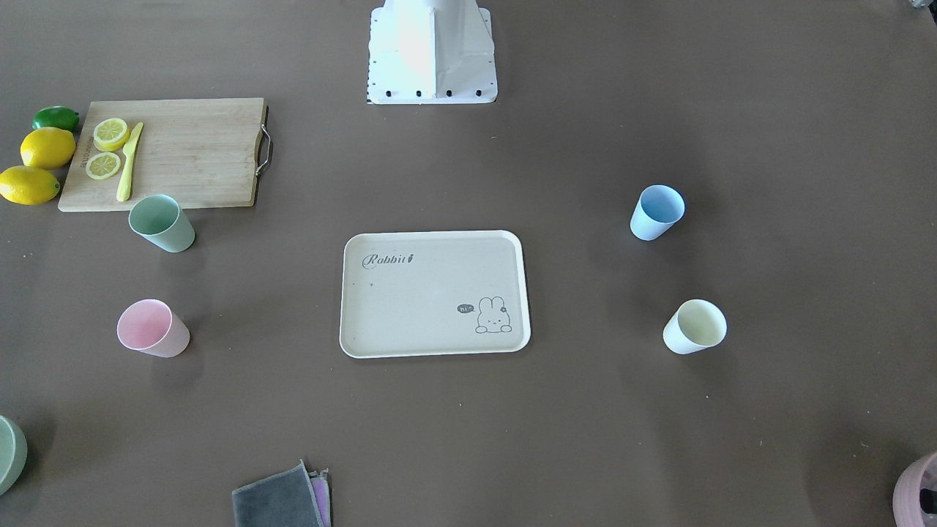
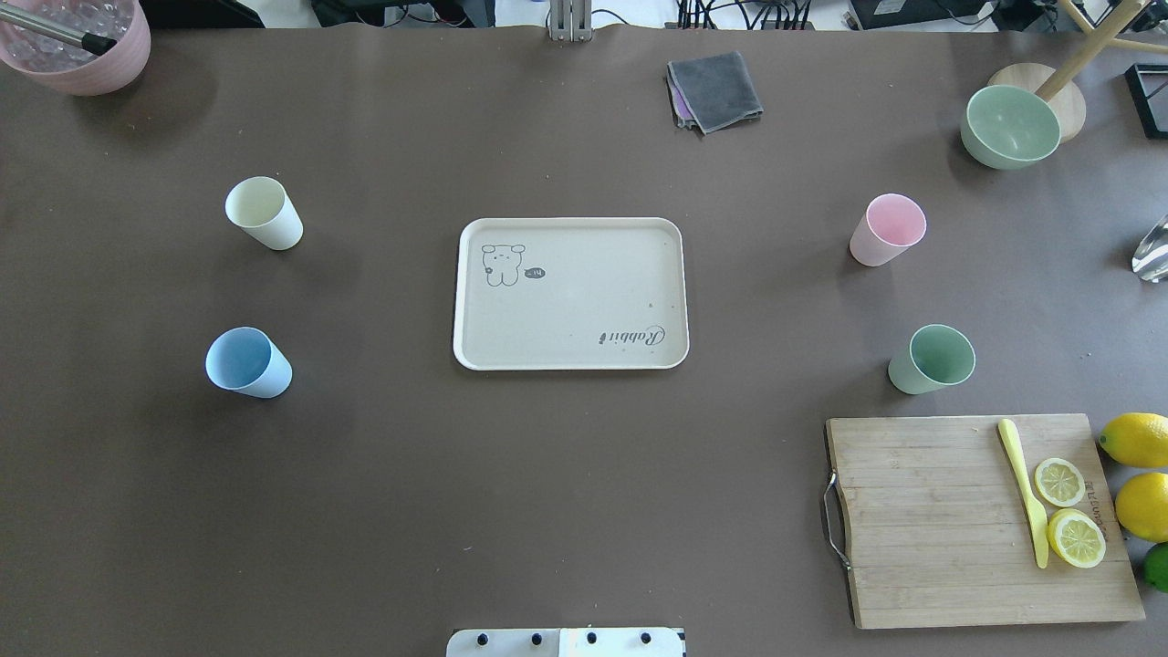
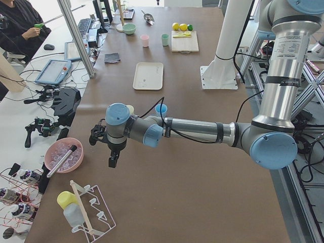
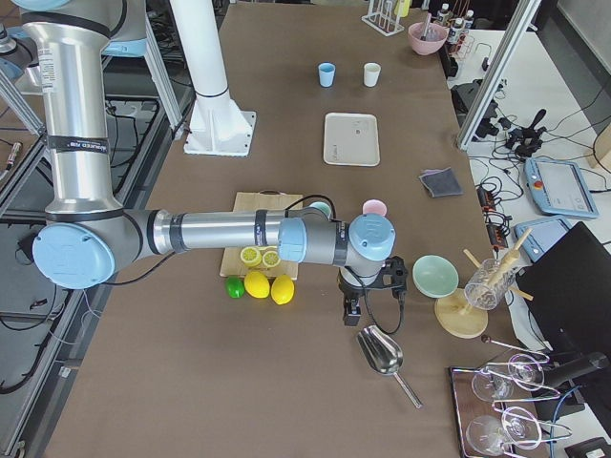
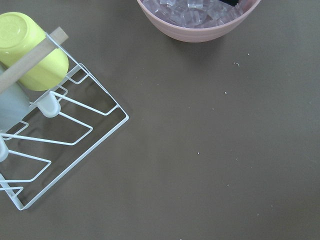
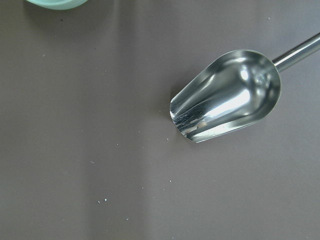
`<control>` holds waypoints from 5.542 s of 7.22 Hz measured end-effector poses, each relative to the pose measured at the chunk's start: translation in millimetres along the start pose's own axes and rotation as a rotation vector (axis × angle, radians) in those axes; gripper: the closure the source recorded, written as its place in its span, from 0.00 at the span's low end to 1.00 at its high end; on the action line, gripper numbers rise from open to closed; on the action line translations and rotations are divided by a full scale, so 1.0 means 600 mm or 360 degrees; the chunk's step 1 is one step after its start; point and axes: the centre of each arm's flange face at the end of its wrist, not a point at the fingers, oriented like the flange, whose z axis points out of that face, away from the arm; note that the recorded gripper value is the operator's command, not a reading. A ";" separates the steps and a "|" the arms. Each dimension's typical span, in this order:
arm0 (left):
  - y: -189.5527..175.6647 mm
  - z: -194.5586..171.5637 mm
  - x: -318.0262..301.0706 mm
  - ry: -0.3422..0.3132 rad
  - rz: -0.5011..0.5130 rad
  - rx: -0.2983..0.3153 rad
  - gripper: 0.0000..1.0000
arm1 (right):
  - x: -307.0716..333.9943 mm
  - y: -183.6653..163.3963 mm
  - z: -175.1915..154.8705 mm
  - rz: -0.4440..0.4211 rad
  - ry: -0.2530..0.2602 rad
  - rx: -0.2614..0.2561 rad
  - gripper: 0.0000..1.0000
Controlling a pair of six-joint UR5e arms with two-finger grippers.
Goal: Place all cups on tray
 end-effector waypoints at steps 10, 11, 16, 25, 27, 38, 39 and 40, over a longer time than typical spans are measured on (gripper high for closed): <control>0.001 -0.008 0.011 0.0020 0.0031 0.0014 0.02 | -0.002 -0.011 -0.013 -0.0019 0.0038 0.0032 0.00; 0.008 -0.006 0.008 0.0023 0.0035 0.0017 0.02 | -0.004 -0.013 -0.016 -0.0024 0.0040 0.0037 0.00; 0.026 0.005 -0.006 0.0029 0.0065 0.0057 0.02 | -0.016 -0.023 -0.033 -0.0041 0.0090 0.0071 0.00; 0.014 -0.022 0.039 0.0068 -0.0107 0.0115 0.02 | -0.136 -0.038 -0.041 -0.0022 -0.0130 0.0165 0.00; 0.009 -0.025 0.121 0.0125 -0.0237 0.0111 0.02 | -0.217 -0.046 0.002 0.0025 -0.0122 0.0225 0.00; 0.046 -0.011 0.355 0.0286 -0.0356 0.0012 0.02 | -0.519 0.103 0.218 0.0010 -0.0002 0.0063 0.00; 0.053 -0.002 0.373 0.0295 -0.0351 -0.0012 0.02 | -0.521 0.106 0.226 0.0009 0.0003 0.0050 0.20; 0.061 0.004 0.395 0.0308 -0.0351 -0.0036 0.02 | -0.522 0.108 0.231 0.0008 0.0005 0.0040 0.73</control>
